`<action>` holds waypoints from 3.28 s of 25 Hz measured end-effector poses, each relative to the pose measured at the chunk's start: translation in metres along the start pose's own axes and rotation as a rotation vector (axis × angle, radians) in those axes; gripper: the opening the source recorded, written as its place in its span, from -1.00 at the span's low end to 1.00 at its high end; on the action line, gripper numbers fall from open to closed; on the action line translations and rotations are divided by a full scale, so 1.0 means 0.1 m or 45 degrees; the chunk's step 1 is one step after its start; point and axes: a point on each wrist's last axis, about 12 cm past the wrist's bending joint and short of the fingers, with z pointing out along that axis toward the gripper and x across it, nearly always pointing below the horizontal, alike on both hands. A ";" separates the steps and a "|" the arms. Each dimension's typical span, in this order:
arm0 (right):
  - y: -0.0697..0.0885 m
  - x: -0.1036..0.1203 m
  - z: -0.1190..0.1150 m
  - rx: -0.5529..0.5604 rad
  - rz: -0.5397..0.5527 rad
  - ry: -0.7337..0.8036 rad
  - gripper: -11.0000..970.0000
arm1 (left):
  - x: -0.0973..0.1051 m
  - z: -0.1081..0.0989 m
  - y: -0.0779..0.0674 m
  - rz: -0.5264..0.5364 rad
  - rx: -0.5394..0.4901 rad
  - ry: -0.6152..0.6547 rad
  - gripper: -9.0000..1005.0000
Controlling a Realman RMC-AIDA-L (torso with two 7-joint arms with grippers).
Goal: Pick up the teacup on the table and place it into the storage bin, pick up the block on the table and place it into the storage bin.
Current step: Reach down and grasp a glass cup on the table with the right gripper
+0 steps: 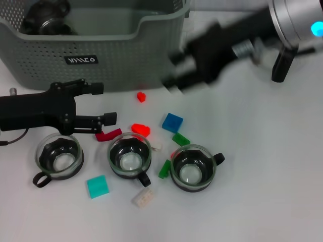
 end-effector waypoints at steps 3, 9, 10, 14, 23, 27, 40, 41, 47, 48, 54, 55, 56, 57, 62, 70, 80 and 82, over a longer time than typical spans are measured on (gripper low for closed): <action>0.04 0.17 0.01 -0.036 -0.017 0.206 0.24 | 0.01 -0.02 -0.01 0.034 0.000 0.008 0.83; 0.16 0.23 0.05 -0.145 -0.063 0.314 0.24 | 0.02 -0.05 -0.01 0.054 0.004 0.023 0.83; 0.19 0.24 0.06 -0.167 -0.074 0.337 0.24 | 0.03 -0.05 -0.01 0.059 0.007 0.031 0.83; 0.29 0.26 0.16 -0.227 -0.124 0.420 0.25 | 0.06 -0.06 -0.03 0.069 0.013 0.051 0.83; 0.43 0.25 0.41 -0.275 -0.244 0.524 0.25 | 0.11 -0.06 -0.04 0.049 -0.007 0.046 0.83; 0.47 0.26 0.53 -0.289 -0.270 0.564 0.25 | 0.12 -0.06 -0.03 0.041 -0.024 0.050 0.83; 0.53 0.29 0.65 -0.314 -0.281 0.649 0.53 | 0.19 -0.09 -0.04 0.009 -0.069 0.040 0.82; 0.54 0.30 0.67 -0.312 -0.289 0.659 0.60 | 0.20 -0.10 -0.04 0.008 -0.074 0.039 0.82; 0.58 0.39 0.82 -0.301 -0.329 0.731 0.94 | 0.22 -0.08 -0.04 0.000 -0.088 0.040 0.82; 0.58 0.39 0.83 -0.300 -0.334 0.736 0.94 | 0.22 -0.08 -0.04 -0.001 -0.088 0.040 0.82; 0.59 0.41 0.90 -0.264 -0.375 0.751 0.93 | 0.23 -0.08 -0.04 -0.002 -0.093 0.041 0.82; 0.58 0.41 0.91 -0.249 -0.389 0.756 0.93 | 0.23 -0.08 -0.04 -0.003 -0.093 0.041 0.82; 0.58 0.41 0.93 -0.237 -0.401 0.760 0.93 | 0.24 -0.08 -0.04 -0.003 -0.093 0.041 0.82; 0.59 0.42 0.95 -0.229 -0.411 0.761 0.93 | 0.24 -0.08 -0.04 -0.003 -0.093 0.040 0.82; 0.59 0.42 1.01 -0.196 -0.457 0.762 0.93 | 0.24 -0.07 -0.03 -0.005 -0.106 0.043 0.82; 0.63 0.44 1.10 -0.174 -0.521 0.764 0.92 | 0.26 -0.07 -0.02 -0.011 -0.116 0.046 0.82; 0.65 0.49 1.16 -0.145 -0.568 0.786 0.91 | 0.26 -0.07 -0.02 0.002 -0.116 0.045 0.82; 0.65 0.50 1.17 -0.145 -0.568 0.788 0.91 | 0.26 -0.07 -0.02 0.002 -0.115 0.044 0.82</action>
